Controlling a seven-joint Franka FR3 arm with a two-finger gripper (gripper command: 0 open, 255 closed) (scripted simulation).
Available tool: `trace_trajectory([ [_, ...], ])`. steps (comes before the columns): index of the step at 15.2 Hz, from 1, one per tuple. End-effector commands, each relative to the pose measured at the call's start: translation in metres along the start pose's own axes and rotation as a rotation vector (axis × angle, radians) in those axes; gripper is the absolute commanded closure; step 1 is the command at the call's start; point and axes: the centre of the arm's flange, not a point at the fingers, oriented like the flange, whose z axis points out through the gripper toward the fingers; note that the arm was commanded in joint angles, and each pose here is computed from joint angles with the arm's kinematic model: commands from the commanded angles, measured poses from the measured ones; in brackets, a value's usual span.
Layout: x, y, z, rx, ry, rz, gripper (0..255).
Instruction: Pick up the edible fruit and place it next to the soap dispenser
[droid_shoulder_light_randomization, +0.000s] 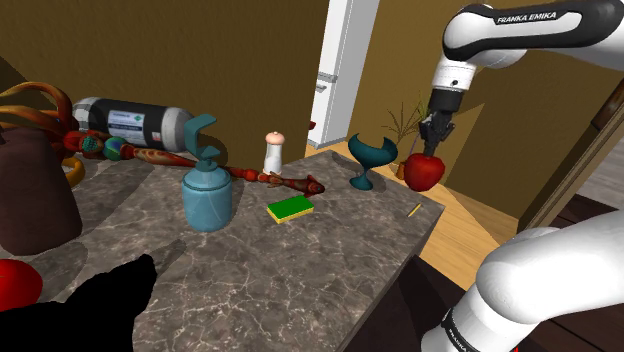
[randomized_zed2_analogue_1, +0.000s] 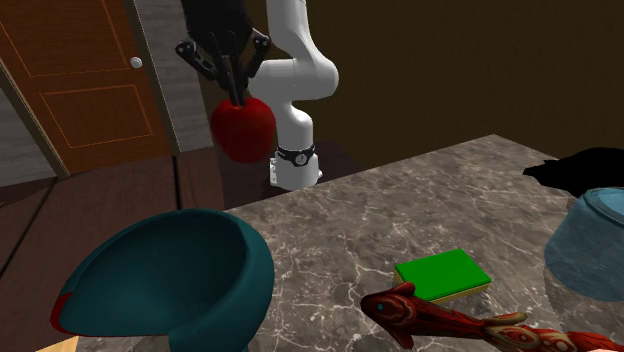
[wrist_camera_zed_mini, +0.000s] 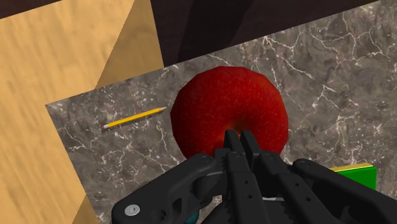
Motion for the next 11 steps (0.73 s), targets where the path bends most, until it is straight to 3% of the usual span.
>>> trace_trajectory([
  [1, -0.004, 0.000, -0.010, 0.000, 0.000, 0.000, 255],
  [11, -0.011, -0.004, -0.062, 0.000, 0.000, 0.000, 255],
])
